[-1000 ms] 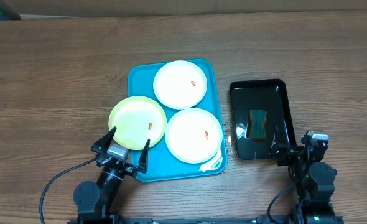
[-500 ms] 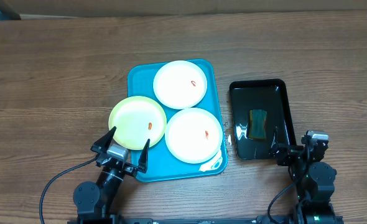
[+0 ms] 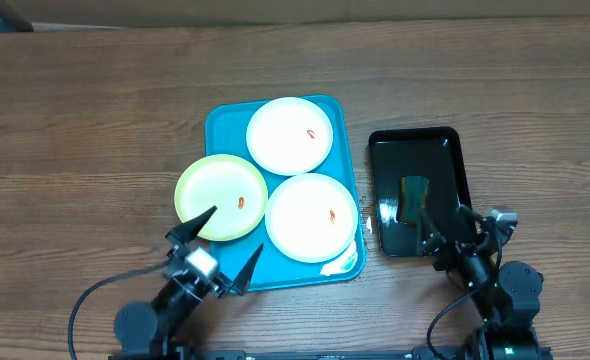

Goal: Clean dirty plates on tray and stack at the side

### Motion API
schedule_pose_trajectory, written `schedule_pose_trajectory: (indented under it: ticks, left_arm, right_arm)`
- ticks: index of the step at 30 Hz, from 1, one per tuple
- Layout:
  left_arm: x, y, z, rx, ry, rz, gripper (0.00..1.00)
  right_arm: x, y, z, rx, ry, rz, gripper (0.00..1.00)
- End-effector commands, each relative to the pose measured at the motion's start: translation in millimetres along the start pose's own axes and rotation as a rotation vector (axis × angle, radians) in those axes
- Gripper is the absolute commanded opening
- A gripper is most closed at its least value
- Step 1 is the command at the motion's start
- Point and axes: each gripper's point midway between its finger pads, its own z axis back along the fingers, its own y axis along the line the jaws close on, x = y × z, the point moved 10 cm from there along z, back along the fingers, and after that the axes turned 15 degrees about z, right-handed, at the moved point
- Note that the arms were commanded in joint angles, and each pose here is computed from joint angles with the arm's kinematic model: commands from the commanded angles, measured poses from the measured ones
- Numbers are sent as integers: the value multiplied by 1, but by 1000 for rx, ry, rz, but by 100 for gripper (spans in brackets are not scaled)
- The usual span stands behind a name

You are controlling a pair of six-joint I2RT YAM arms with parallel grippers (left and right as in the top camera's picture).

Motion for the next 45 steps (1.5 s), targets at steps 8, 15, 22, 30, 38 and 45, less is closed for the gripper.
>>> schedule_pose_trajectory:
  ticks: [8, 15, 22, 30, 38, 45]
  left_arm:
    - [88, -26, 6, 3, -105, 87, 100]
    - [151, -19, -18, 88, 139, 312, 100]
    - [182, 3, -51, 176, 394, 537, 100]
    - [162, 11, -62, 118, 545, 709, 100]
    - [150, 22, -61, 253, 598, 718, 100]
    - [143, 27, -54, 384, 631, 709, 100]
  right_arm:
    - [118, 46, 44, 194, -13, 46, 100]
    - [182, 55, 54, 94, 257, 0, 100]
    - [217, 50, 18, 75, 513, -115, 100]
    - [178, 25, -45, -20, 760, -163, 91]
    - [101, 7, -109, -346, 1091, -183, 74]
    - [50, -9, -148, -384, 1238, -203, 61]
